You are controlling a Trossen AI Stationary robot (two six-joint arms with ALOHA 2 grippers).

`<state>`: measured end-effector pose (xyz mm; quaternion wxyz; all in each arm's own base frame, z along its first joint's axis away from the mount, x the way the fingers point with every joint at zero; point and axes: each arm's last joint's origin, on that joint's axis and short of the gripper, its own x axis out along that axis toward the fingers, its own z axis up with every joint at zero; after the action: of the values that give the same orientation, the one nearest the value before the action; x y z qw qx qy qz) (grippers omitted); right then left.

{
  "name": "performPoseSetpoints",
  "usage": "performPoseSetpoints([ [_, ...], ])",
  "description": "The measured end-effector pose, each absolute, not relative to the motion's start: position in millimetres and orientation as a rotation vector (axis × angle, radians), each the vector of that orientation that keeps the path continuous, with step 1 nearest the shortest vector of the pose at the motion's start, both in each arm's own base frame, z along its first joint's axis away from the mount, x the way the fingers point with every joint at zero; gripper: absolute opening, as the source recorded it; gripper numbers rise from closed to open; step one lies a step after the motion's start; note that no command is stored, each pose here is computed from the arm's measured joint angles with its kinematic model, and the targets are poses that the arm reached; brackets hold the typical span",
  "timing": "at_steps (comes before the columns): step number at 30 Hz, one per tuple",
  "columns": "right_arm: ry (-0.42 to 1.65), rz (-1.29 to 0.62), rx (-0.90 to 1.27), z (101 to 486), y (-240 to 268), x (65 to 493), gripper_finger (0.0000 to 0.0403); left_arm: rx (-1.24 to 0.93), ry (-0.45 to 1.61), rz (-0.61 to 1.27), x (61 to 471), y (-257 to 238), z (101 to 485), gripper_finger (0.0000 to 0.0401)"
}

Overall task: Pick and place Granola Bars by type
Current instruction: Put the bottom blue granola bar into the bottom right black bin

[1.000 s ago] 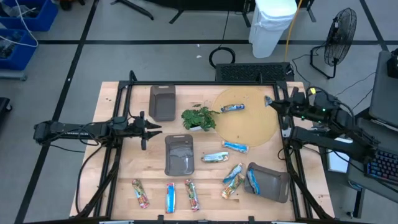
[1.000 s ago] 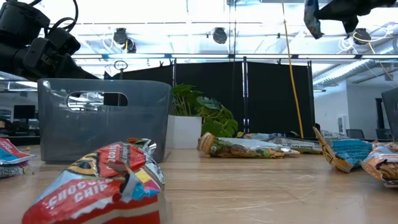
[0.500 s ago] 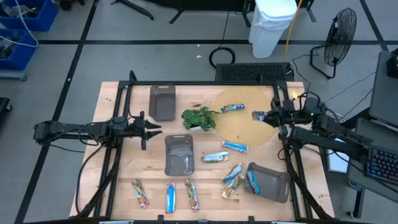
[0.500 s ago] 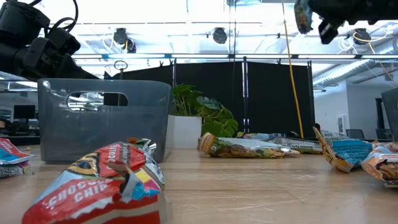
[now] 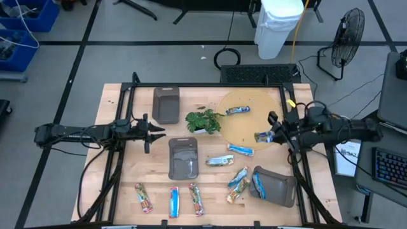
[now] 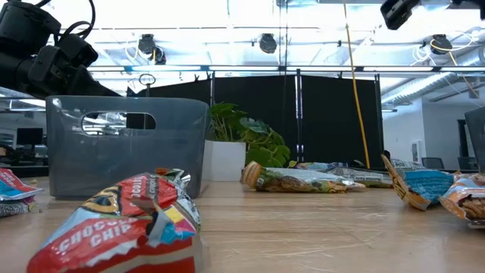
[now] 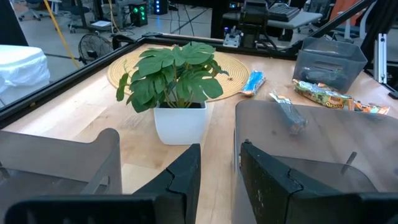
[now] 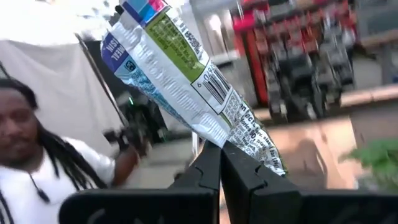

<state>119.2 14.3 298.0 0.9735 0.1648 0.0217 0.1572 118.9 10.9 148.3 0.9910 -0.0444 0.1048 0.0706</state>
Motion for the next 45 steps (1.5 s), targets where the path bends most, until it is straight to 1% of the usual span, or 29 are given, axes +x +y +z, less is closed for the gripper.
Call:
performPoseSetpoints([
  [3,0.196,0.272,0.322,309,27,128,0.0,-0.089,0.21,0.142,119,11,148,0.0118],
  [9,0.452,0.261,0.363,330,64,143,0.0,-0.089,0.213,0.142,119,11,148,0.0118],
  [13,0.599,0.231,0.468,337,91,151,0.0,-0.089,0.214,0.141,119,11,148,0.0118],
  [16,0.702,0.201,0.587,334,110,155,0.0,-0.089,0.217,0.142,119,11,148,0.0118],
  [18,0.772,0.15,0.676,328,121,156,0.0,-0.089,0.217,0.141,119,11,148,0.0118],
  [22,0.933,-0.01,0.833,309,138,154,0.0,-0.088,0.217,0.141,119,11,148,0.0118],
  [26,1.074,-0.152,0.941,293,153,148,0.0,-0.087,0.211,0.141,119,11,148,0.0118],
  [31,1.19,-0.295,1.062,279,169,142,0.0,-0.071,0.21,0.139,119,11,148,0.0118],
  [37,1.348,-0.455,1.094,256,181,136,0.0,-0.034,0.211,0.136,119,11,149,0.0118],
  [45,1.4,-0.566,1.02,218,175,131,0.0,-0.029,0.182,0.135,119,11,151,0.0118],
])
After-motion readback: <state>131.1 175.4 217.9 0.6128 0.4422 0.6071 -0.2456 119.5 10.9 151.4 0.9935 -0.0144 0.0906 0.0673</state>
